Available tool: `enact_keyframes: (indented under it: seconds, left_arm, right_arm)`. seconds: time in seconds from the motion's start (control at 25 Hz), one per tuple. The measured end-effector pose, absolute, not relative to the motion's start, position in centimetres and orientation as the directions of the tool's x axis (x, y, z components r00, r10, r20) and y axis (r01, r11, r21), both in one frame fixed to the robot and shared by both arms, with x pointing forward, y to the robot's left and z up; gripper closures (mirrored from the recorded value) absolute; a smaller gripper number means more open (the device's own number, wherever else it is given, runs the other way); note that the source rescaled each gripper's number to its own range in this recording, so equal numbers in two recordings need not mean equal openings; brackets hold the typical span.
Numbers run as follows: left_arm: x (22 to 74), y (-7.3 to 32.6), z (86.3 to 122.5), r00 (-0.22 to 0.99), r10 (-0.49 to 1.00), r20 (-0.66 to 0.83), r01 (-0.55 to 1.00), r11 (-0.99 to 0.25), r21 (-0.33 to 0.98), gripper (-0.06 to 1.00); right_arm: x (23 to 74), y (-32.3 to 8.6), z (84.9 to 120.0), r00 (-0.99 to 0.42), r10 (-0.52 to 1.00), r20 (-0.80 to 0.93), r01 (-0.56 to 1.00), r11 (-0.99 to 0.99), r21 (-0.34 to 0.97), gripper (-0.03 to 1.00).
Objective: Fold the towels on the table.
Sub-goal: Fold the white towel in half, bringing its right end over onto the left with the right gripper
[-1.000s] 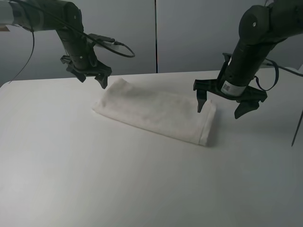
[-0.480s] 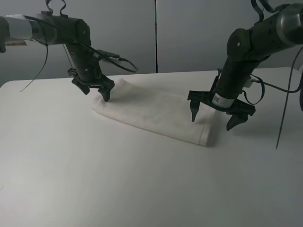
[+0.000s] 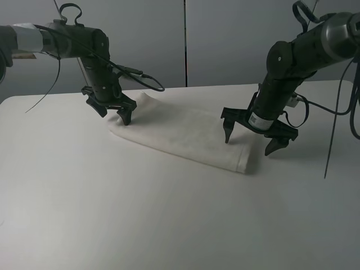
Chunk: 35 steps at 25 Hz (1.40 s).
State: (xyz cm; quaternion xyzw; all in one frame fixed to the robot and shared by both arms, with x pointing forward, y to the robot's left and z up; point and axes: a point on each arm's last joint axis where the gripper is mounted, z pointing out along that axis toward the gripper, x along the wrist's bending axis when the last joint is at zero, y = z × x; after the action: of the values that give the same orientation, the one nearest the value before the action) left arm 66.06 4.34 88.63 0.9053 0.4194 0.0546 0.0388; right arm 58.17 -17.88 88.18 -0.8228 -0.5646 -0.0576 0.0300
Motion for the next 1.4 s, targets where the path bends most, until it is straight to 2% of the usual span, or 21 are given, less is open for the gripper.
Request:
enact_keyframes:
  seconds: [0.76, 0.8, 0.88, 1.0, 1.12, 1.16, 1.4]
  left_arm:
    - [66.1, 4.3, 88.6, 0.649, 0.758, 0.067, 0.750, -0.652, 0.116, -0.04]
    - [66.1, 4.3, 88.6, 0.649, 0.758, 0.067, 0.750, -0.652, 0.116, -0.04]
    - [66.1, 4.3, 88.6, 0.649, 0.758, 0.067, 0.750, -0.652, 0.116, -0.04]
    - [66.1, 4.3, 88.6, 0.649, 0.758, 0.067, 0.750, -0.652, 0.116, -0.04]
    - [66.1, 4.3, 88.6, 0.649, 0.758, 0.067, 0.750, -0.652, 0.116, -0.04]
    - [66.1, 4.3, 88.6, 0.648, 0.759, 0.066, 0.750, -0.651, 0.116, -0.04]
    - [66.1, 4.3, 88.6, 0.650, 0.757, 0.066, 0.749, -0.652, 0.116, -0.04]
  right_arm:
    - [58.1, -16.1, 86.9, 0.327, 0.936, 0.133, 0.941, -0.336, 0.050, -0.03]
    - [58.1, -16.1, 86.9, 0.319, 0.939, 0.128, 0.943, -0.328, 0.054, -0.01]
    - [58.1, -16.1, 86.9, 0.309, 0.943, 0.121, 0.946, -0.318, 0.061, 0.13]
    - [58.2, -16.1, 86.7, 0.306, 0.944, 0.121, 0.947, -0.315, 0.067, 0.47]
    - [58.4, -16.0, 86.6, 0.299, 0.945, 0.135, 0.947, -0.311, 0.078, 0.88]
    - [58.4, -15.9, 86.6, 0.289, 0.947, 0.138, 0.950, -0.302, 0.080, 0.96]
    - [58.4, -15.7, 86.6, 0.261, 0.953, 0.157, 0.958, -0.276, 0.084, 0.96]
